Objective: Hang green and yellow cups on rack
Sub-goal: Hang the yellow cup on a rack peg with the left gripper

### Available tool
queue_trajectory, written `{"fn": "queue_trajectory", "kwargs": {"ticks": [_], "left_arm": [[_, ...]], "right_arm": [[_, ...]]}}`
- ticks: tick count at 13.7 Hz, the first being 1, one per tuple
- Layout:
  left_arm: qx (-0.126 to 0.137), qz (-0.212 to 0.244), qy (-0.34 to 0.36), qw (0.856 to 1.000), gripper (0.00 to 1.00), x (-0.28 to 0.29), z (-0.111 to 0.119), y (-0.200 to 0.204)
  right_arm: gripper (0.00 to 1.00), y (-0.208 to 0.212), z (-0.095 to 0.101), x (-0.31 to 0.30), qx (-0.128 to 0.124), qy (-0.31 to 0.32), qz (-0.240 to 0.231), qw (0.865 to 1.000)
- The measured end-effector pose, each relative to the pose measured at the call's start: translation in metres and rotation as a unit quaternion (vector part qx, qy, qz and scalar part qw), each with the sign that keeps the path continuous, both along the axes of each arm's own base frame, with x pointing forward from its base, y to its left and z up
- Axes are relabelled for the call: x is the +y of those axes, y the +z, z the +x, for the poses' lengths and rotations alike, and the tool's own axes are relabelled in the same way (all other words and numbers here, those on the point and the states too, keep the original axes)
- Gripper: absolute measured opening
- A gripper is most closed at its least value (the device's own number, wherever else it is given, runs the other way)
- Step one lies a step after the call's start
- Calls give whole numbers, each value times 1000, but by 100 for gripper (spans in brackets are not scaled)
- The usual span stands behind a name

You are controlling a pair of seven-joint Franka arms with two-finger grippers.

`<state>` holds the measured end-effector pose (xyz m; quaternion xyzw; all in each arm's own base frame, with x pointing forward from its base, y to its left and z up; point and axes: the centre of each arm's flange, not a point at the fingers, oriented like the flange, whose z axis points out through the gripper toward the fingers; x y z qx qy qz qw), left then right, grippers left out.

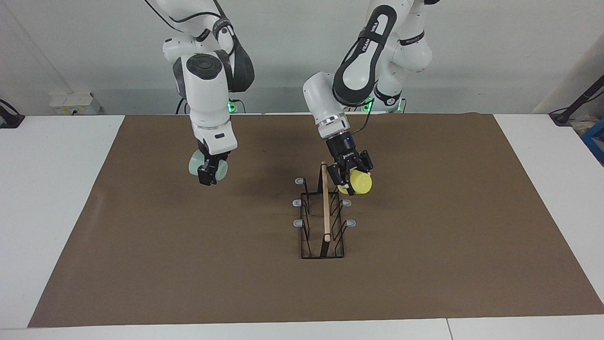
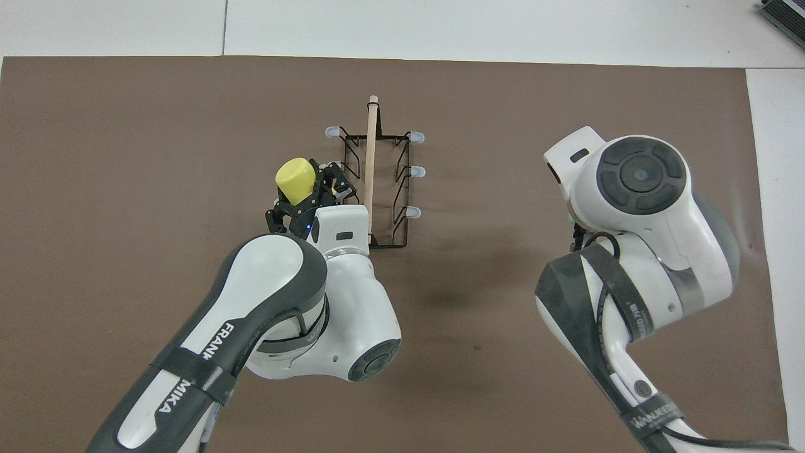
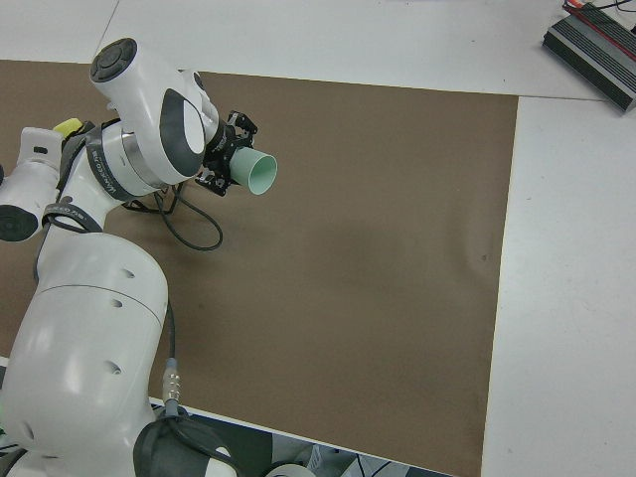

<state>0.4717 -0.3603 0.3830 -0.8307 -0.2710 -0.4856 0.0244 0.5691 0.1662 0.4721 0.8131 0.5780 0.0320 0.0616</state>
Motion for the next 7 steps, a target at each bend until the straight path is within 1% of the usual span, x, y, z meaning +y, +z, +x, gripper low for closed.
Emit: {"fn": "queue_trajectory", "kwargs": {"ticks": [2,3,4,5,7], "left_arm": [[0,0,-4,1000,68,-4,-4,-1],[0,-1,-4,1000,76,-5,-4,-1],[-1,-1,-3,1000,88,-5,-4,-1],[-1,-2,-3,1000,98,-5,-4,1],[-5,-9,-2,1000,100,-5,-3,8]], "right_arm": [[62,4,2,8,-3,-23,59,998],[62,6,2,11,-2,-35,87,996],[62,8,3,13,-3,-45,112,993],[62,10,4,16,-4,-54,133,990],[62,13,5,19,-7,-70,168,983]]}}
